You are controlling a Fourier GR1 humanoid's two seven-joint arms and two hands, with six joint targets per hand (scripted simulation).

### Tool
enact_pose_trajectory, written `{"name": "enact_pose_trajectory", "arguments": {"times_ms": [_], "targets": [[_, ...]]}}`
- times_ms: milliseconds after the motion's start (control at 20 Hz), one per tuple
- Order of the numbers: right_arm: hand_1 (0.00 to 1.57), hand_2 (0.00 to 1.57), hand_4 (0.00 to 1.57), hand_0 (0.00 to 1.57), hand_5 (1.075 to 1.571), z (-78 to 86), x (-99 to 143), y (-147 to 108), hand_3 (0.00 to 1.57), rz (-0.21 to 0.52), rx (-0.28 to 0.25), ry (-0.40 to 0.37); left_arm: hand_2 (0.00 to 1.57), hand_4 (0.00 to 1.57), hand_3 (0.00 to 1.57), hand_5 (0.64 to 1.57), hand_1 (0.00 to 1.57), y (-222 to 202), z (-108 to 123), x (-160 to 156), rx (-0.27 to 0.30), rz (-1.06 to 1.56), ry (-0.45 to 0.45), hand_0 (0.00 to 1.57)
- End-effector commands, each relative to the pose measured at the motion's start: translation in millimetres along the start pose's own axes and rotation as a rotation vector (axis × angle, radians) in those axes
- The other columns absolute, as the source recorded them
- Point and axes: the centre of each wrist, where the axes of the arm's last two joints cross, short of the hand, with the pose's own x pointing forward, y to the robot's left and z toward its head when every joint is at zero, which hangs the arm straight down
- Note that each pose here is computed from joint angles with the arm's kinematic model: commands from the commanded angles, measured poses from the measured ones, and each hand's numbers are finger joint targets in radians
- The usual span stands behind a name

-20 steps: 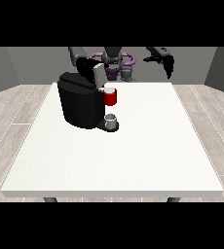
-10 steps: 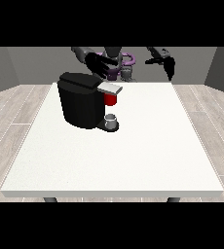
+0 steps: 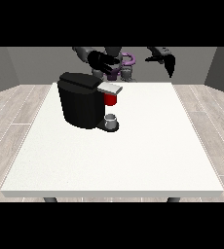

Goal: Insert the coffee pod into the coffee machine and close the lid

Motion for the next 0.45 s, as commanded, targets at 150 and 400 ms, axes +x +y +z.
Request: {"name": "enact_pose_trajectory", "arguments": {"times_ms": [150, 400], "targets": [[0.0, 0.0, 0.28, 0.0, 1.571, 48.5, -35, 54, 0.0, -0.171, 0.059, -0.024, 0.0, 0.14, 0.0, 1.571, 0.0, -7, 21, -30, 0.023, 0.029, 0.034, 0.0], [0.0, 0.0, 0.16, 0.0, 1.571, 88.3, -59, 62, 0.0, -0.283, -0.008, 0.047, 0.0, 0.19, 0.0, 1.571, 0.0, 0, 25, -37, 0.078, 0.025, 0.044, 0.0]]}}
